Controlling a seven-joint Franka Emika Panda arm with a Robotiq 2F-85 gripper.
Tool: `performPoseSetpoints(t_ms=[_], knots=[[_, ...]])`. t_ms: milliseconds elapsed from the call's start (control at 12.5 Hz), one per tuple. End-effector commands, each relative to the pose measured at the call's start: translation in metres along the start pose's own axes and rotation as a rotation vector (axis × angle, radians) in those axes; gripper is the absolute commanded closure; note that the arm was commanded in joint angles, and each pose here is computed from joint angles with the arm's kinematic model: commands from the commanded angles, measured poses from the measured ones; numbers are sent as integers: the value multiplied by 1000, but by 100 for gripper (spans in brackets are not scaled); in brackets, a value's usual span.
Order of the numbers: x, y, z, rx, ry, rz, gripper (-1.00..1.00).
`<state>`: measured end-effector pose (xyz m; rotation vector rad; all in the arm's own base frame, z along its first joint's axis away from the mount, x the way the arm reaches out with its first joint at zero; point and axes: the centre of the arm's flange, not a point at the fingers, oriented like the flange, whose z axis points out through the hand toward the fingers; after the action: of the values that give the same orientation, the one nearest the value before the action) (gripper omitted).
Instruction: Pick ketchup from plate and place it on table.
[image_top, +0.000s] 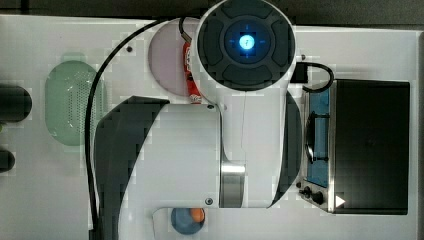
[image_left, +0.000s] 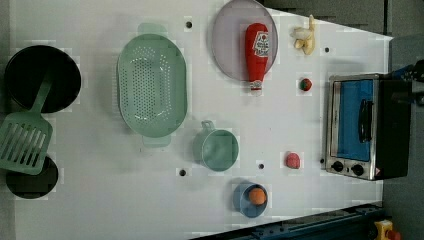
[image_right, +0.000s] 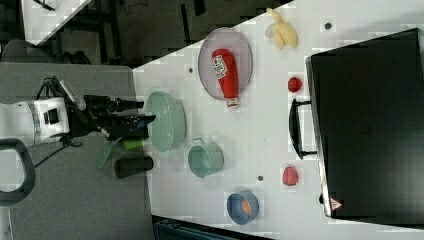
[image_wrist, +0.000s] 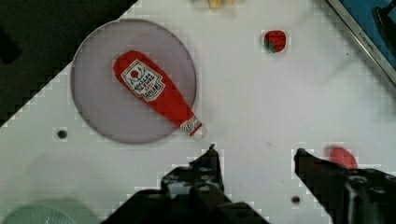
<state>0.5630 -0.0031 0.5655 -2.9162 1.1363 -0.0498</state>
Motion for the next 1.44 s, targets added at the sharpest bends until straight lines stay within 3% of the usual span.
performPoseSetpoints(t_ms=[80, 240, 800, 1120, 1440], knots=[[-23, 48, -17, -32, -53, 107, -59], [-24, 42, -10, -40, -62, 99, -100], [-13, -16, 78, -63, -109, -11, -100], [-3, -44, 145, -48, -140, -278, -100], [17, -61, 209, -14, -115, -516, -100]])
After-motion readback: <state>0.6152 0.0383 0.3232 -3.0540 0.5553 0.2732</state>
